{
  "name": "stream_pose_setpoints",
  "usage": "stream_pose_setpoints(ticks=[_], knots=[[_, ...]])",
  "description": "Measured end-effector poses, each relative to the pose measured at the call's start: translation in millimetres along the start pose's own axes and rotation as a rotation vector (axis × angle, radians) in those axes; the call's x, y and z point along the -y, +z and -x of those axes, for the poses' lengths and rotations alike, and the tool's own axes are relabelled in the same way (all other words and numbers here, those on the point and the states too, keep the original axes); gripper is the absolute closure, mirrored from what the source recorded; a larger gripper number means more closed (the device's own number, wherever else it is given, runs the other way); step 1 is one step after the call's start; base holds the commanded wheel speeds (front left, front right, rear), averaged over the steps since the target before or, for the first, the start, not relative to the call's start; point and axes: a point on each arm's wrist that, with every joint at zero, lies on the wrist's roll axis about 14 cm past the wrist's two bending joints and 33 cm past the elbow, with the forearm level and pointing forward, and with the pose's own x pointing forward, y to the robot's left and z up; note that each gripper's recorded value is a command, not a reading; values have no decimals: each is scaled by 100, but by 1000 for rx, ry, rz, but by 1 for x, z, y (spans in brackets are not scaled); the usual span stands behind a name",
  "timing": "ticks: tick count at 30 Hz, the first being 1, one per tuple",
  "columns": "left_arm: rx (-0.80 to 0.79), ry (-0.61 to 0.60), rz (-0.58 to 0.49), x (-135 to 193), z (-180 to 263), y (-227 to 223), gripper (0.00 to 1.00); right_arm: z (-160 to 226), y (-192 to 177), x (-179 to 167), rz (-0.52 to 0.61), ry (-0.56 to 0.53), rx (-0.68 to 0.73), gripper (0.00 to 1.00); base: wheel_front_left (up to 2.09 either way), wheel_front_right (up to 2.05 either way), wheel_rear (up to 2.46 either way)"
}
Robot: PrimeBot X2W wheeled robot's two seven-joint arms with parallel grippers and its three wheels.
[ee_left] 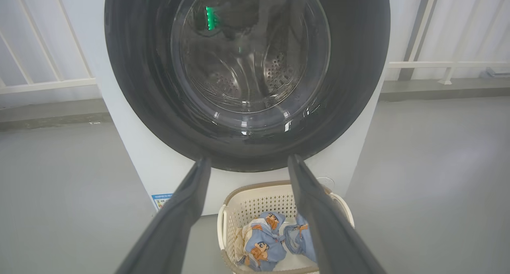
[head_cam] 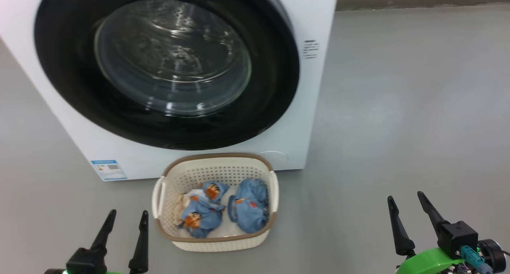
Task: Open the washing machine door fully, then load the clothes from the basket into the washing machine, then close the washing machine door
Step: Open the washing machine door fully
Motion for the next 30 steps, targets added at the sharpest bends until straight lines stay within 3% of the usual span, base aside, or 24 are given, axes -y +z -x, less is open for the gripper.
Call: stream_pose_setpoints(ticks=[10, 20, 21, 22, 24, 30], knots=[[18, 4, 56, 3, -1, 4, 0, 0, 1, 2, 8, 1, 2, 0, 88, 88, -176], [23, 7, 68, 2, 1, 5, 0, -1, 2, -1, 3, 8, 4, 0, 17, 17, -34], [22, 7, 68, 3, 1, 5, 0, -1, 1, -2, -7, 10, 2, 35, 0, 0, 0], [21, 6, 72, 3, 1, 5, 0, -1, 0, -3, -16, 14, 0, 59, 0, 0, 0], [18, 2, 78, 5, 1, 4, 0, -2, -2, -8, -37, 23, -4, 96, 0, 0, 0], [8, -6, 94, 9, 3, 0, 0, -25, 26, -11, -227, 8, 87, 100, 0, 0, 0]])
